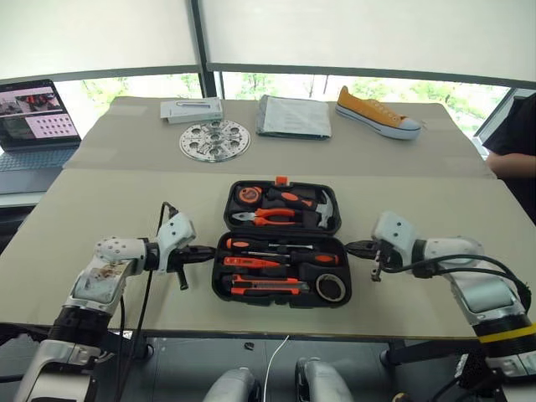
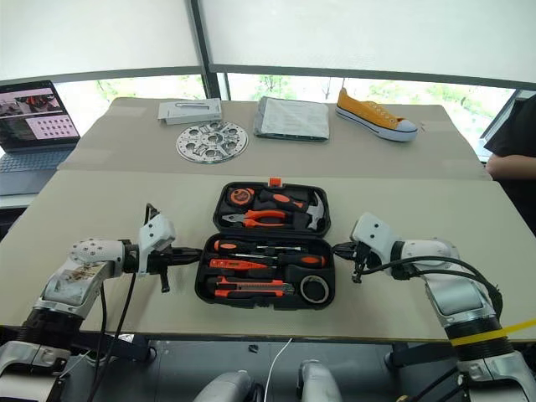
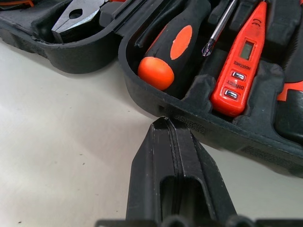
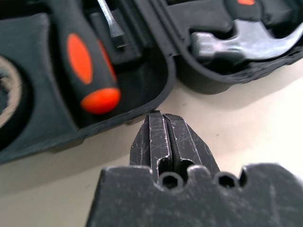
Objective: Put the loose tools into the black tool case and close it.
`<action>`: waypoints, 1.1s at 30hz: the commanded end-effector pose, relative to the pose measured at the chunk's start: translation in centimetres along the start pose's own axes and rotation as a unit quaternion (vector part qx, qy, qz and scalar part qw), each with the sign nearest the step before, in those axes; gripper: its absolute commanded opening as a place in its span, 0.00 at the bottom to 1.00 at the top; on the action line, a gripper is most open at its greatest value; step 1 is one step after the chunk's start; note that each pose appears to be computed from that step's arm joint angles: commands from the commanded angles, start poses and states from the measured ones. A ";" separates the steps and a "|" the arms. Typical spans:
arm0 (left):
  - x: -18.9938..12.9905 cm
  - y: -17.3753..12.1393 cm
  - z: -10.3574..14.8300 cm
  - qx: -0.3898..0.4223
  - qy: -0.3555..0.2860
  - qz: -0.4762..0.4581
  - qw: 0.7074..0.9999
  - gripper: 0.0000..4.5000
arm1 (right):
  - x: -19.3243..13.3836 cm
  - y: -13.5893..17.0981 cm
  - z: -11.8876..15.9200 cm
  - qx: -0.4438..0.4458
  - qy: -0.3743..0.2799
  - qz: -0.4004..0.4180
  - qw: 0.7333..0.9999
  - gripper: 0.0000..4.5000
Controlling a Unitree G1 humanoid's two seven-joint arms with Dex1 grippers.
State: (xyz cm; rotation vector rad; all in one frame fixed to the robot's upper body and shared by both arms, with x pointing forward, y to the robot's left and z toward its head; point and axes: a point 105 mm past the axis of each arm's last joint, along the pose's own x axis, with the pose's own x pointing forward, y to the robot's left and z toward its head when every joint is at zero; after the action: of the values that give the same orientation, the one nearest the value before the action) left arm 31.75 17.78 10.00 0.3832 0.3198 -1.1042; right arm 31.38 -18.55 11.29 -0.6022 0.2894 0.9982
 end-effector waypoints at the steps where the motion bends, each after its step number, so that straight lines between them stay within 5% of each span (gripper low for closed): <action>1: 0.4 -1.6 2.5 0.036 -0.034 -0.056 0.997 0.00 | -0.3 2.6 2.3 -0.035 -0.047 0.066 0.996 0.00; 21: -1.9 -4.9 0.7 0.020 0.008 -0.110 0.994 0.00 | -1.7 7.7 2.2 -0.007 -0.056 0.104 0.993 0.00; 33: -4.1 -1.6 0.4 -0.045 0.011 -0.035 0.998 0.00 | -4.3 0.7 0.4 0.028 -0.004 -0.066 0.997 0.00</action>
State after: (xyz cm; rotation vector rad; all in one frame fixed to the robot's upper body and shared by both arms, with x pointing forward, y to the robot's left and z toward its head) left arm 27.62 19.26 10.35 0.3015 0.4340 -1.2069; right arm 28.14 -20.22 11.96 -0.5809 0.2886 0.9029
